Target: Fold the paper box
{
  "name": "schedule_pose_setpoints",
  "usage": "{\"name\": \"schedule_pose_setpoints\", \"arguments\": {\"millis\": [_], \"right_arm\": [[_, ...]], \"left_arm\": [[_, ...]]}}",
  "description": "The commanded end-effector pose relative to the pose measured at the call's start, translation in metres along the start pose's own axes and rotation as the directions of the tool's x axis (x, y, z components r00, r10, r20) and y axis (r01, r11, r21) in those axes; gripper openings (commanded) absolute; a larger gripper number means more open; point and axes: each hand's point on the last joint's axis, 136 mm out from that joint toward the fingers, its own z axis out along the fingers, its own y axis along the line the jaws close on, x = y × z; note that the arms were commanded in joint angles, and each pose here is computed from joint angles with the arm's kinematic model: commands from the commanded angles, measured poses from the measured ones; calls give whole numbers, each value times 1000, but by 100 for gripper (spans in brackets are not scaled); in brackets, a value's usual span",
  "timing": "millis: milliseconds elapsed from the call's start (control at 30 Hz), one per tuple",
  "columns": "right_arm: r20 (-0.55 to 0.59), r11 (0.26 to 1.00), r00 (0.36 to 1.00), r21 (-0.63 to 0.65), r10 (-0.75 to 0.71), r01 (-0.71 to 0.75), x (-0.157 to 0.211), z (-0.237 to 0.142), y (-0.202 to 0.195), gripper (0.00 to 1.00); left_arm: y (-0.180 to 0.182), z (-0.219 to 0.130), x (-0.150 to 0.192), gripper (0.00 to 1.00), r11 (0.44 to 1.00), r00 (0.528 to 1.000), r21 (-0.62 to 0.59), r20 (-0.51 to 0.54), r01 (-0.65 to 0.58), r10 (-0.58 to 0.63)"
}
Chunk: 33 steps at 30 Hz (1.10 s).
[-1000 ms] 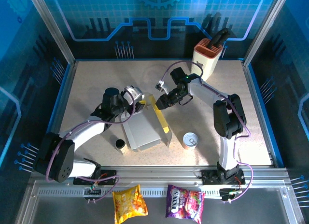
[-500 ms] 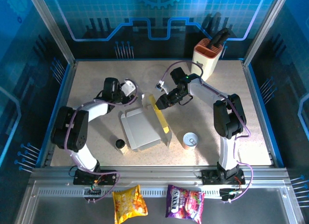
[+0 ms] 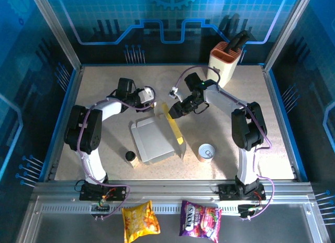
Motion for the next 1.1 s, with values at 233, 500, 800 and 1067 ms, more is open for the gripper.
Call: {"name": "schedule_pose_setpoints", "arguments": {"millis": [233,500,800,1067], "right_arm": [[-17,1000,1000,-5,12,-12,-3,4,-3,42],[-6,1000,1000,-12,10,-10,-4,0,-5,40],[-4,999,1000,-38,3,-3,-1,2,-3,40],[-3,999,1000,-43,4,-4,3,1,-4,39]], "left_arm": [[-65,10,-35,58,972,984,179,121,-154,134],[-79,7,-51,49,964,980,221,168,-146,110],[-92,-8,-75,51,946,968,313,250,-81,0],[-99,-12,-81,44,915,967,400,248,-49,-57]]}}
